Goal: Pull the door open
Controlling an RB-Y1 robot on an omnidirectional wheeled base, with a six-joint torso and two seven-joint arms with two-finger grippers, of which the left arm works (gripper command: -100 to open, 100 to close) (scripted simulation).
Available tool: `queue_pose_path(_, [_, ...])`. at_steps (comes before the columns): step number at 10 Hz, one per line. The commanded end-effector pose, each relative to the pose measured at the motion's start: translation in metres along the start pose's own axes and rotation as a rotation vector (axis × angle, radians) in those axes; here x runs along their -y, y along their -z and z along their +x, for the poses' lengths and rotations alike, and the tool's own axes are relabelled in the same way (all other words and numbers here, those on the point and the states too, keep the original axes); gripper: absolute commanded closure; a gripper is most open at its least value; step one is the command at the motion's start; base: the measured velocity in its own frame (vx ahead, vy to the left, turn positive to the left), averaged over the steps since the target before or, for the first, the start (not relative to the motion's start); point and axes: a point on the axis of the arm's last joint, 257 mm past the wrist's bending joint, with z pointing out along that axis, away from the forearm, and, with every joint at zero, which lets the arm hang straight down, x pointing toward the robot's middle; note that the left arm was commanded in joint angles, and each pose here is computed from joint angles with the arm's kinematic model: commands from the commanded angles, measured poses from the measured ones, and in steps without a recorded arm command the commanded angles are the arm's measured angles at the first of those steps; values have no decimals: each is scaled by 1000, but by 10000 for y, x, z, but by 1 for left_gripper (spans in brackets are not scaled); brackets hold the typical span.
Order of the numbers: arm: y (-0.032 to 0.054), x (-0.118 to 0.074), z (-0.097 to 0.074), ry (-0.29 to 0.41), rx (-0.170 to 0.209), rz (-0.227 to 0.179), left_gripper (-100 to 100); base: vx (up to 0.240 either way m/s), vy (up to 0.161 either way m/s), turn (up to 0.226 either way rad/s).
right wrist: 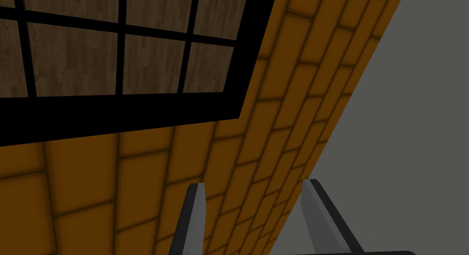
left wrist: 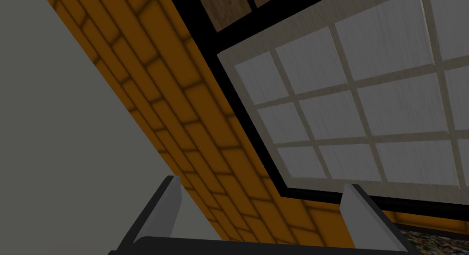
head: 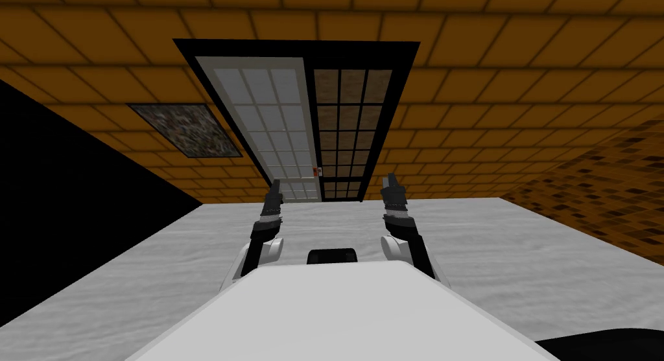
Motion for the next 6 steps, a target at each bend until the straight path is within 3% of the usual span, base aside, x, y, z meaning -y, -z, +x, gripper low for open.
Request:
queue_pose_path(1, [33,-123,34,-45,-10,-16,-100,98,4,-36])
queue_pose_path(6, [154,-509,84,-183,-44,-68,-100,100,1,-38])
